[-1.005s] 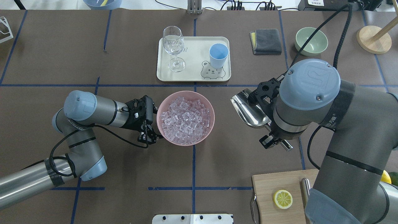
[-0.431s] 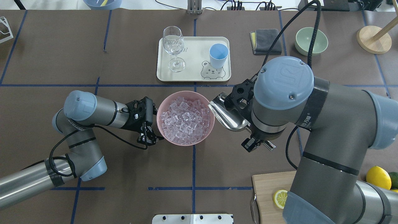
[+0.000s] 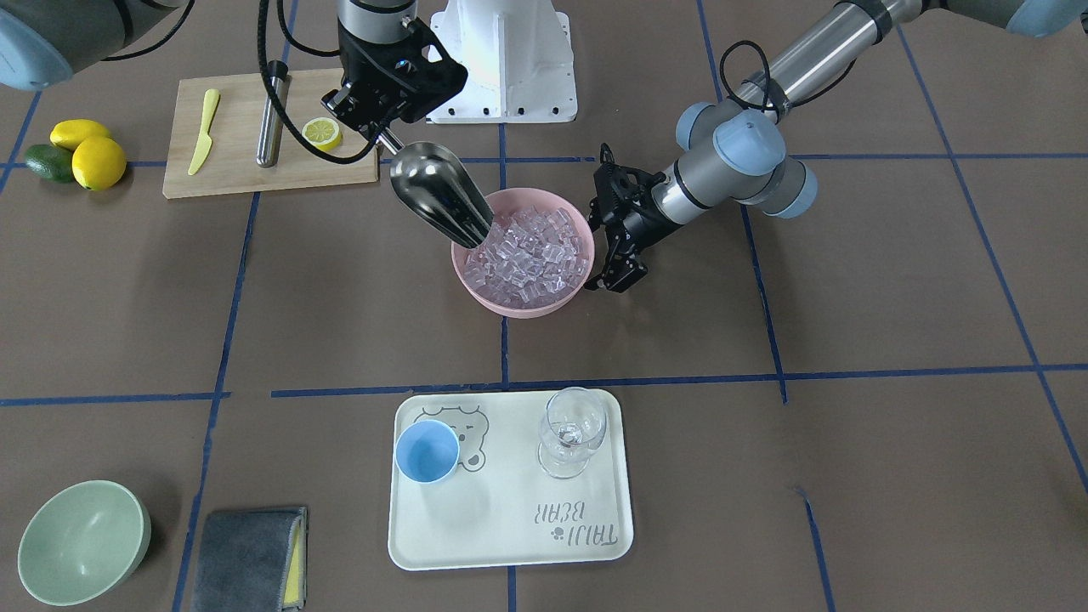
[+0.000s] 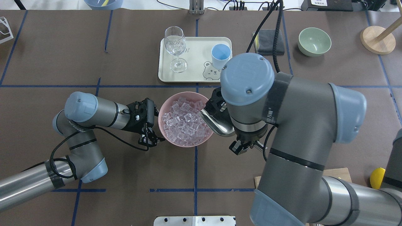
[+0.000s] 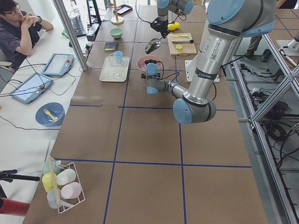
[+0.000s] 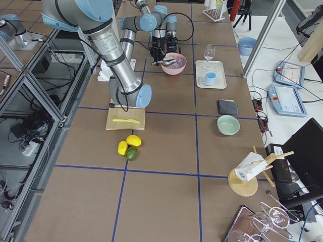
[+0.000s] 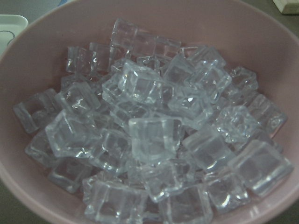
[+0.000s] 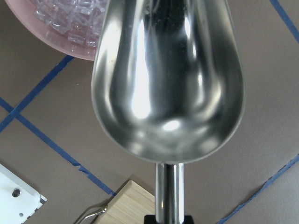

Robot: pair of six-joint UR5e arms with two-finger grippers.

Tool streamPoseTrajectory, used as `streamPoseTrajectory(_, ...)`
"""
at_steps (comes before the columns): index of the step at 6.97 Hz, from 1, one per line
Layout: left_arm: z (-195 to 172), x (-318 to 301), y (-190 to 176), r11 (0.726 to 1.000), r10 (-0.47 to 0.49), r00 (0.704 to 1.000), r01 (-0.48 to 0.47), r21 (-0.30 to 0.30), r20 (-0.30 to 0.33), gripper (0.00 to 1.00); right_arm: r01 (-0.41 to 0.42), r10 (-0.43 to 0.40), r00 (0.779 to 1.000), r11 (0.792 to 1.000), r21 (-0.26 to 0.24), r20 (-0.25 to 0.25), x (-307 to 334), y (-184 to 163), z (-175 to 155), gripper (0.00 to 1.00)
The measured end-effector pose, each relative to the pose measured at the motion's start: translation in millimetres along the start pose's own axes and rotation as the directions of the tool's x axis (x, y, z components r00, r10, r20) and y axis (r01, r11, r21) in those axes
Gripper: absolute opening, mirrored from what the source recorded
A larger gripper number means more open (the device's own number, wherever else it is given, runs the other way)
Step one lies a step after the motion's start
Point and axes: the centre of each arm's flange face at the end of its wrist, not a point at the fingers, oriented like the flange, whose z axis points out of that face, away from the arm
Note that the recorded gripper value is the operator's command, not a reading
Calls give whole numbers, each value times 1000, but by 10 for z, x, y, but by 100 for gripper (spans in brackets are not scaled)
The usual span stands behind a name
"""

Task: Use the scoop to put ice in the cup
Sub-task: 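Dig the scoop into the ice cubes while the left gripper steadies the bowl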

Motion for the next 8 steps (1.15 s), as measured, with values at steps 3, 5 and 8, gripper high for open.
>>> streamPoseTrajectory(3,26,29,11,1000,-3,1000,3,-3,-4,100,34,-40,998,986,-163,-38,-263,-460,-95,0)
streamPoseTrajectory(5,33,37,12,1000,-3,1000,3,-3,-6,100,41,-50,998,972,-232,-34,-386,-556,14,0)
streamPoseTrajectory(8,38,44,10,1000,-3,1000,3,-3,-6,100,23,-38,998,950,-311,-44,-522,-764,84,0)
